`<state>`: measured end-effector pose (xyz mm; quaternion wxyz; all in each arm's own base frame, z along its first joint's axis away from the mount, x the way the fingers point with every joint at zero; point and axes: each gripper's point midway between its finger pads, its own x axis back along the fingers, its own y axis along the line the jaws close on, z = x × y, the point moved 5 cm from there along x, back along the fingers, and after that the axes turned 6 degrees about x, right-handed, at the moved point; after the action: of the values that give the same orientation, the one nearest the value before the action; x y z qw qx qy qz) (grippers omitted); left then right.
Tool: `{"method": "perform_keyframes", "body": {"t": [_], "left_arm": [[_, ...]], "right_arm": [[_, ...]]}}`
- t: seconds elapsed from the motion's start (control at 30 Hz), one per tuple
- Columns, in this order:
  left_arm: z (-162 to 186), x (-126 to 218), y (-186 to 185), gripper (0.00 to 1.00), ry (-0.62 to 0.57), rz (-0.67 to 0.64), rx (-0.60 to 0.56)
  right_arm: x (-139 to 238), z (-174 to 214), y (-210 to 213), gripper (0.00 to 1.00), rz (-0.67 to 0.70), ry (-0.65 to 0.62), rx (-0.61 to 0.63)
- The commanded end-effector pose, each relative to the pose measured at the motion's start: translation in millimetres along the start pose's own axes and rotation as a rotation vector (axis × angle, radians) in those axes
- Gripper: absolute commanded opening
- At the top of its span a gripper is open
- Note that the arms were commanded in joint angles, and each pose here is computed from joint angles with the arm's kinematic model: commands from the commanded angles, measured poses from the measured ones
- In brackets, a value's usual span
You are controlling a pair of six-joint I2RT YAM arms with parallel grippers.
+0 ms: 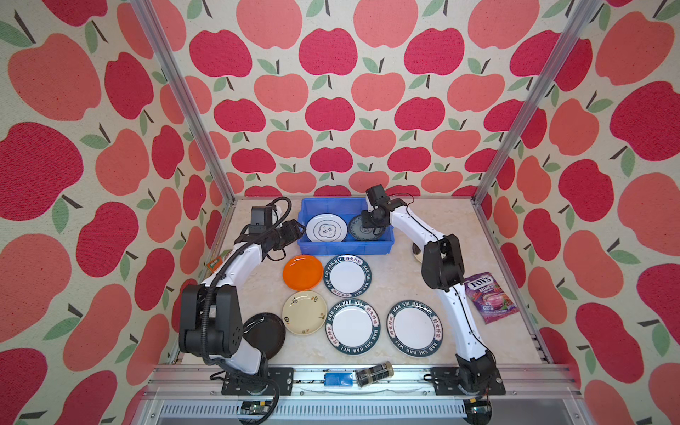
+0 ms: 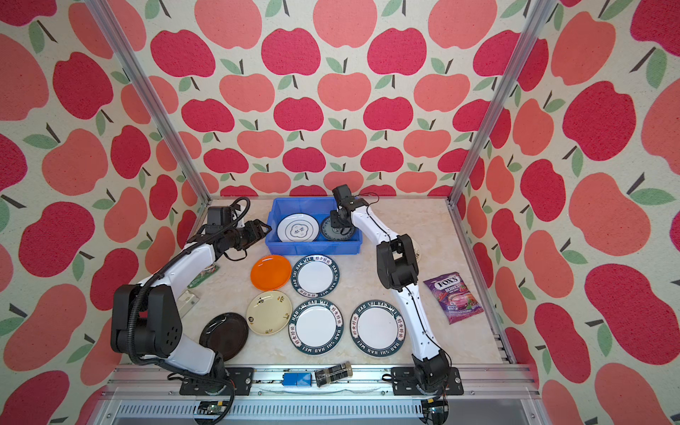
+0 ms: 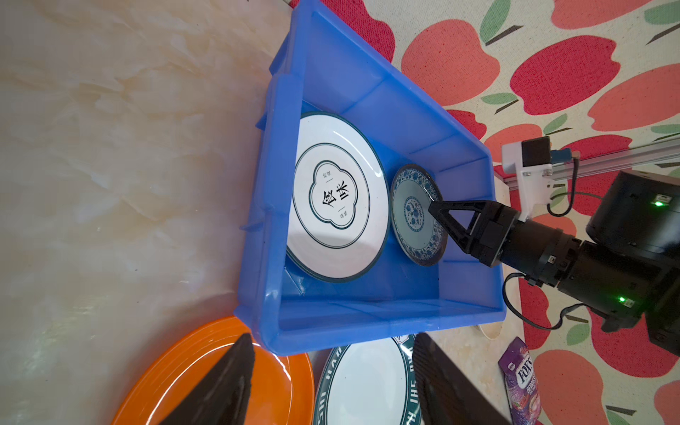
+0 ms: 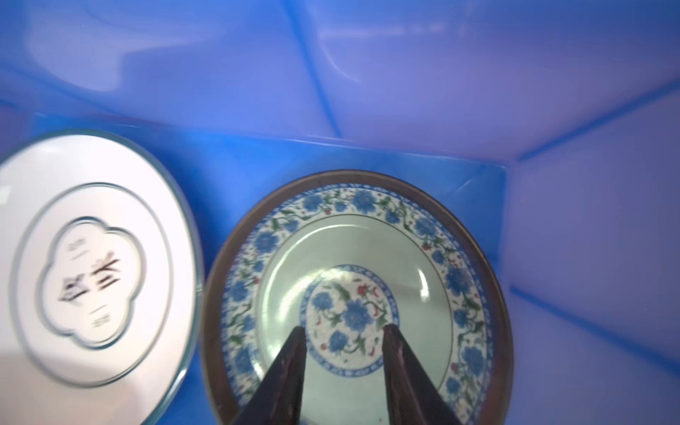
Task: Place the plates into the plastic bin on the countertop
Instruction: 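Move the right gripper to a green-rimmed plate while the left arm shifts forward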
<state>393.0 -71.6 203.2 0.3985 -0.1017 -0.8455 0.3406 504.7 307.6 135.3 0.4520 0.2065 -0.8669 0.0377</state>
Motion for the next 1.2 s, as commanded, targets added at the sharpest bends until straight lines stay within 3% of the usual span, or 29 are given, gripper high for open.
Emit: {"method": "perform_keyframes", "body": {"t": [0.0, 0.1, 0.2, 0.4, 0.53, 0.6, 0.73, 0.9, 1.17], "left_arm": [[10, 16, 2, 0.72, -0.006, -0.029, -0.024], [20, 25, 3, 0.72, 0.005, -0.03, -0.025], [34, 39, -4, 0.73, 0.035, 0.004, -0.027], [78, 79, -34, 0.75, 0.149, 0.075, -0.091], [112, 91, -50, 0.75, 0.234, 0.145, -0.132], [124, 92, -56, 0.75, 0.257, 0.187, -0.129], [148, 83, -65, 0.75, 0.332, 0.273, -0.143], [165, 68, -66, 0.75, 0.408, 0.258, -0.174], [167, 59, -66, 0.75, 0.409, 0.266, -0.158]], "right_arm": [[95, -60, 37, 0.38, -0.157, -0.272, 0.059], [142, -54, 49, 0.38, -0.223, -0.325, 0.076], [174, -24, 51, 0.42, -0.291, -0.264, 0.081], [220, 71, 48, 0.44, -0.451, -0.091, 0.082], [231, 138, 42, 0.43, -0.481, 0.069, 0.069], [231, 163, 29, 0.41, -0.421, 0.11, 0.023], [224, 208, 30, 0.4, -0.518, 0.198, -0.006], [203, 255, 46, 0.4, -0.689, 0.326, -0.013], [163, 275, 60, 0.4, -0.72, 0.406, -0.02]]}}
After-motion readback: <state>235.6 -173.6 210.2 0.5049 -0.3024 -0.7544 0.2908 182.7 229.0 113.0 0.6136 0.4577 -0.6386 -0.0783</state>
